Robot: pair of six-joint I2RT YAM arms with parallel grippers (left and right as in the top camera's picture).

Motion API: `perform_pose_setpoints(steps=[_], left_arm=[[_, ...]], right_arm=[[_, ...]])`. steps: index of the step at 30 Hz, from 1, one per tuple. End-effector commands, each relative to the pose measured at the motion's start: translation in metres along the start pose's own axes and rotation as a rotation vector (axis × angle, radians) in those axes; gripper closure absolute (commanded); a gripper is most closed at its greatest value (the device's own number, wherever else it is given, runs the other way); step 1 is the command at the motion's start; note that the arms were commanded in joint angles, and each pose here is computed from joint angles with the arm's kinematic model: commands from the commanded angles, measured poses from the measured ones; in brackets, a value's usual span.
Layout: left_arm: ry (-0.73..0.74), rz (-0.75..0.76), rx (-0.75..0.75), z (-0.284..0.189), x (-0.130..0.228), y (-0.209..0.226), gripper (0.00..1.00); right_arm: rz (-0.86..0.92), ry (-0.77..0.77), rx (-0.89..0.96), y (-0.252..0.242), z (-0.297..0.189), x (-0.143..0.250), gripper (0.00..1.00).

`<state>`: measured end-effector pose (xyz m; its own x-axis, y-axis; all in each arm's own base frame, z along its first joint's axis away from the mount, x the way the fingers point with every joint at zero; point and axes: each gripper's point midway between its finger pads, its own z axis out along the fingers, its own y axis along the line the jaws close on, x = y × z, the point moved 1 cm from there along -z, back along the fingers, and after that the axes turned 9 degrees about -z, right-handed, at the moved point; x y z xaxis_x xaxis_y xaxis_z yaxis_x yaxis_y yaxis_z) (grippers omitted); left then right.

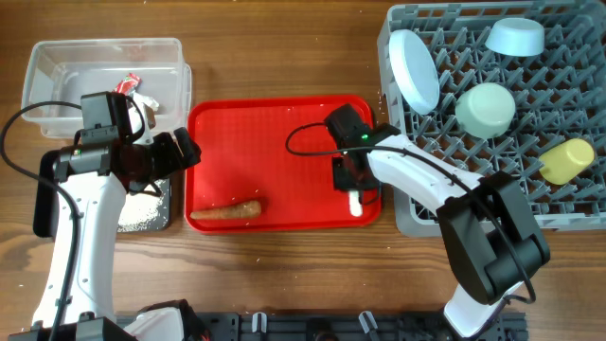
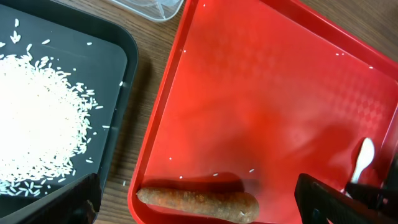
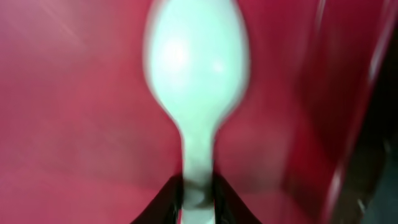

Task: Sort waste into correct bins and load items into the dishwasher rack
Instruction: 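Reach the right gripper to the white spoon and grasp it, then carry the white spoon to the dish rack and release it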

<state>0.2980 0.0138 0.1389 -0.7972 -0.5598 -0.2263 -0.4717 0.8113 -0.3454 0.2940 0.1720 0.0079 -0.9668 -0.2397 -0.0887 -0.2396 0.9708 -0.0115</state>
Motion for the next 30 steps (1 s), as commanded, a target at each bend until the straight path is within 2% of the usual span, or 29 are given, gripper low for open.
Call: perform_pose_setpoints(steps=[1,4,9,14,18,24,27,30], left_arm=[[-0.008,-0.011,0.004,-0.001,-0.004,-0.001,0.00],[-0.008,-0.011,0.004,-0.001,-0.004,-0.001,0.00],[-0.008,-0.011,0.004,-0.001,-0.004,-0.001,0.00],[-0.008,-0.011,0.004,-0.001,-0.004,-0.001,0.00],[-0.008,-0.011,0.004,-0.001,-0.004,-0.001,0.00],[-0.008,-0.011,0.004,-0.001,-0.004,-0.001,0.00],[-0.008,-0.011,0.004,-0.001,-0.004,-0.001,0.00],[-0.008,-0.011,0.004,-0.001,-0.004,-0.001,0.00]], right_arm=[[0.004,0.131,0.032,-0.007,0.017,0.030,0.75],[0.003,0.141,0.035,-0.007,0.016,0.033,0.75],[0.004,0.144,0.036,-0.008,0.016,0.033,0.84],[0.004,0.137,0.034,-0.008,0.014,0.032,0.86],[-0.001,0.054,0.008,-0.005,-0.011,0.021,0.87],[-0.089,-0.145,-0.031,-0.004,-0.077,0.000,0.86],[-0.062,-0.204,0.013,-0.021,-0.102,0.001,0.86],[0.019,-0.247,0.093,-0.059,-0.123,0.002,0.86]])
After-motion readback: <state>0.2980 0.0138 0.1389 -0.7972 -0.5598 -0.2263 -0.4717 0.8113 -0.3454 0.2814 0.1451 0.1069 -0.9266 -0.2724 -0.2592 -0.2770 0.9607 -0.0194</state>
